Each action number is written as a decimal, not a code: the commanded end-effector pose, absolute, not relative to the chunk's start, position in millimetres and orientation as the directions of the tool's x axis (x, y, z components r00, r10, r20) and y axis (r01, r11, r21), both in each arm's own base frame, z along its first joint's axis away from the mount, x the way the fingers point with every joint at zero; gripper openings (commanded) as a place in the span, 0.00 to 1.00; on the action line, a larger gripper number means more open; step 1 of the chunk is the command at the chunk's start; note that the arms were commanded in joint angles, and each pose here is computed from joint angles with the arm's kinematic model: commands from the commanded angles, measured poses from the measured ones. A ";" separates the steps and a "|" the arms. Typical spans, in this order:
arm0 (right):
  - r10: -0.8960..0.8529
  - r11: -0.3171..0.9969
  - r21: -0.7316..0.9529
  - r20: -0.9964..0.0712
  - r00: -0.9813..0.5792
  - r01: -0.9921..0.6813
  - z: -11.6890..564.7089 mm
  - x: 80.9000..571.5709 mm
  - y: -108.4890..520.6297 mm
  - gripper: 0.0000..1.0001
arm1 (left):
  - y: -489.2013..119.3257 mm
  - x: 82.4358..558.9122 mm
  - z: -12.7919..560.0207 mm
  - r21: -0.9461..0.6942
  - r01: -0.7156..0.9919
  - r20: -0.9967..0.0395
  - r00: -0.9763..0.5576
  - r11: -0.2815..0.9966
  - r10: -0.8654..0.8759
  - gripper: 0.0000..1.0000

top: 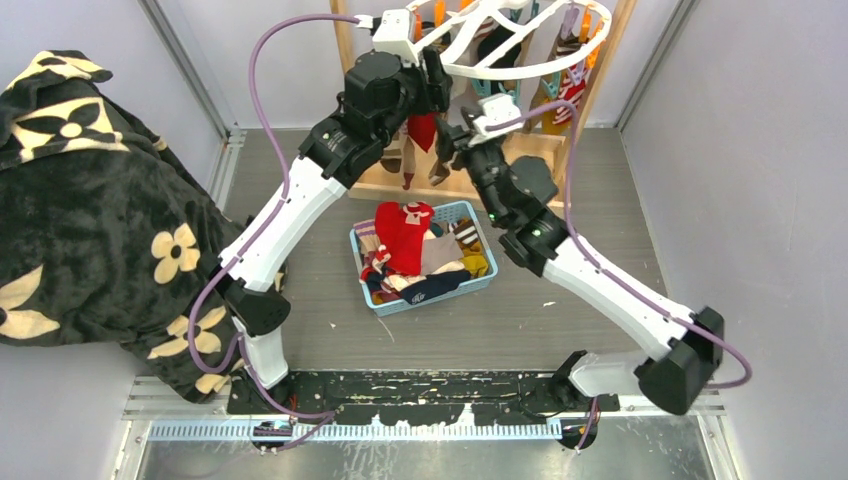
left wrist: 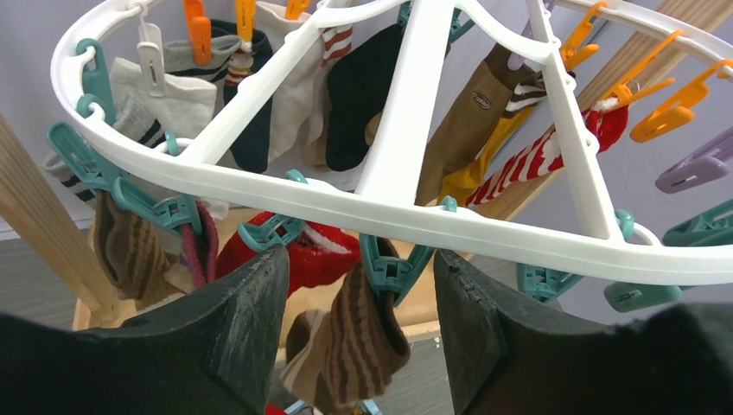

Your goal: Clip the socks to the hanger

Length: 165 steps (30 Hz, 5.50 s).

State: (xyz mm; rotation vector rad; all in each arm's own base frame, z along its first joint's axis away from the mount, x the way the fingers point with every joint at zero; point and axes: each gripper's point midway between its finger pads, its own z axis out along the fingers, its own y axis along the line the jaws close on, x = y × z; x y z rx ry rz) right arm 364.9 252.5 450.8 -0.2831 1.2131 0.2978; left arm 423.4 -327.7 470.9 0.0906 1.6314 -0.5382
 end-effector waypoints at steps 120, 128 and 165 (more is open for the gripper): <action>0.478 0.837 0.328 -0.828 0.293 -0.438 395.0 399.8 196.6 0.68 | -318.3 396.0 497.0 -0.180 0.435 -0.983 -0.056 0.882 -0.173 0.45; 0.455 0.856 0.273 -0.800 0.390 -0.438 428.1 398.2 208.0 0.68 | -318.1 395.2 499.4 -0.184 0.438 -0.982 -0.052 0.880 -0.179 0.45; 0.500 0.766 0.172 -0.765 0.406 -0.620 486.3 391.4 206.0 0.56 | -317.4 392.2 502.4 -0.197 0.449 -0.980 -0.059 0.872 -0.191 0.45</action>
